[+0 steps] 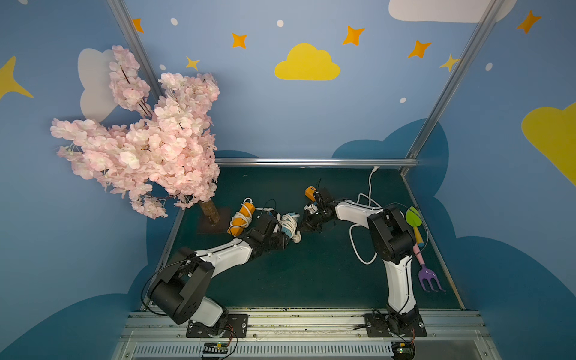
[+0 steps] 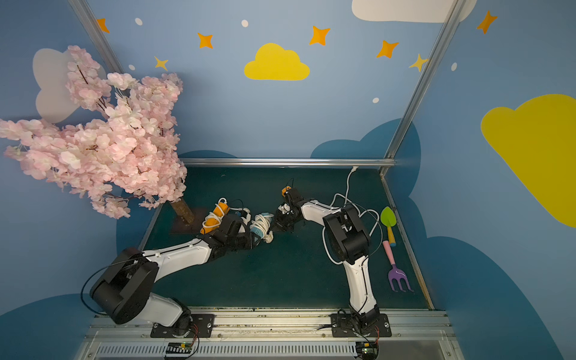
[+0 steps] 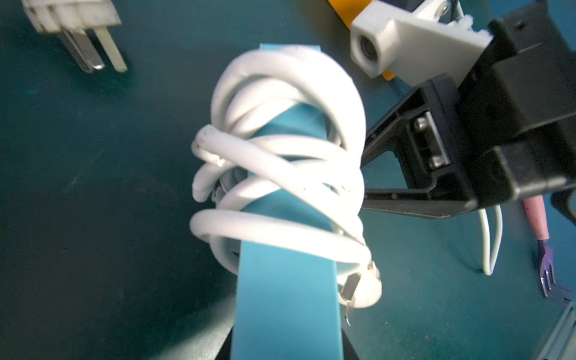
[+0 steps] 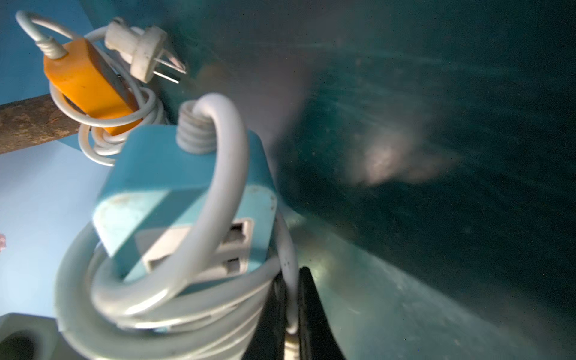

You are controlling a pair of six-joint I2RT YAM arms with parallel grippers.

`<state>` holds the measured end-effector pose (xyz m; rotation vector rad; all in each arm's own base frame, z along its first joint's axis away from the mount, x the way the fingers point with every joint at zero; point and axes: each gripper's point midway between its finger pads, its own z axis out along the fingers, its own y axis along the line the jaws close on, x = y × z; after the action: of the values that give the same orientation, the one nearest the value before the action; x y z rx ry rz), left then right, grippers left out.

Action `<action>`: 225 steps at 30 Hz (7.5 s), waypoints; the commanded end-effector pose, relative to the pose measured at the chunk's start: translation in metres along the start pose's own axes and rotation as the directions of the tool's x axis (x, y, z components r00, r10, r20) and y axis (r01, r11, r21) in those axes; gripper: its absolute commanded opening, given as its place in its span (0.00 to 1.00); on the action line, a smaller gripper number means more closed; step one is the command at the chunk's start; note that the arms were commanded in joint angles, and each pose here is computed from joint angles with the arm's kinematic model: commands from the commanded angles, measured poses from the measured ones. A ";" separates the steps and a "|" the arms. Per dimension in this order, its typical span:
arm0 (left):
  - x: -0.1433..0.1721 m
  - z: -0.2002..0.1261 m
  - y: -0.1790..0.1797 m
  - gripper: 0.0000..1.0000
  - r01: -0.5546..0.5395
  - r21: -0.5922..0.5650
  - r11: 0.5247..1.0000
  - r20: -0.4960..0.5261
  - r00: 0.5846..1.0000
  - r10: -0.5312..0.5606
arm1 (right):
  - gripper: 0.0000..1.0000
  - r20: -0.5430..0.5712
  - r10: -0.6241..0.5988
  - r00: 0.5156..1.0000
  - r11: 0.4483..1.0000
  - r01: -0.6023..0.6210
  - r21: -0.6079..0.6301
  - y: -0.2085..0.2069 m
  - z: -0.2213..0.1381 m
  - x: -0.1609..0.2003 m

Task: Wrap the cord around the power strip
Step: Place the power strip at the center of the board, then adjust the power strip at the center of the board, then pick up the power strip from the center of the board.

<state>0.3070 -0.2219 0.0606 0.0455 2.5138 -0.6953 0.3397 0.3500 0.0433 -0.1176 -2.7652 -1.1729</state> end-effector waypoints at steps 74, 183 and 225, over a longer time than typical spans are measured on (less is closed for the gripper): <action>-0.044 -0.104 0.009 0.75 -0.038 -0.073 0.997 0.066 0.997 0.043 | 0.76 0.186 -0.120 0.975 0.961 0.067 0.267 0.049 0.020 0.009; -0.047 -0.102 -0.106 0.73 -0.043 0.577 0.815 -0.287 0.924 0.252 | 0.22 -0.394 -0.855 -0.338 -0.502 0.729 0.464 0.077 -0.151 0.065; -0.062 -0.120 -0.136 0.11 -0.124 0.708 0.696 -0.202 0.908 0.367 | 0.75 -0.368 -0.850 -0.377 -0.523 0.691 0.500 0.100 -0.177 0.079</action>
<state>0.2789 -0.2687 0.2205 0.7843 2.4265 -1.4978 0.2784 0.2865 0.2123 3.0149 -2.3450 0.2144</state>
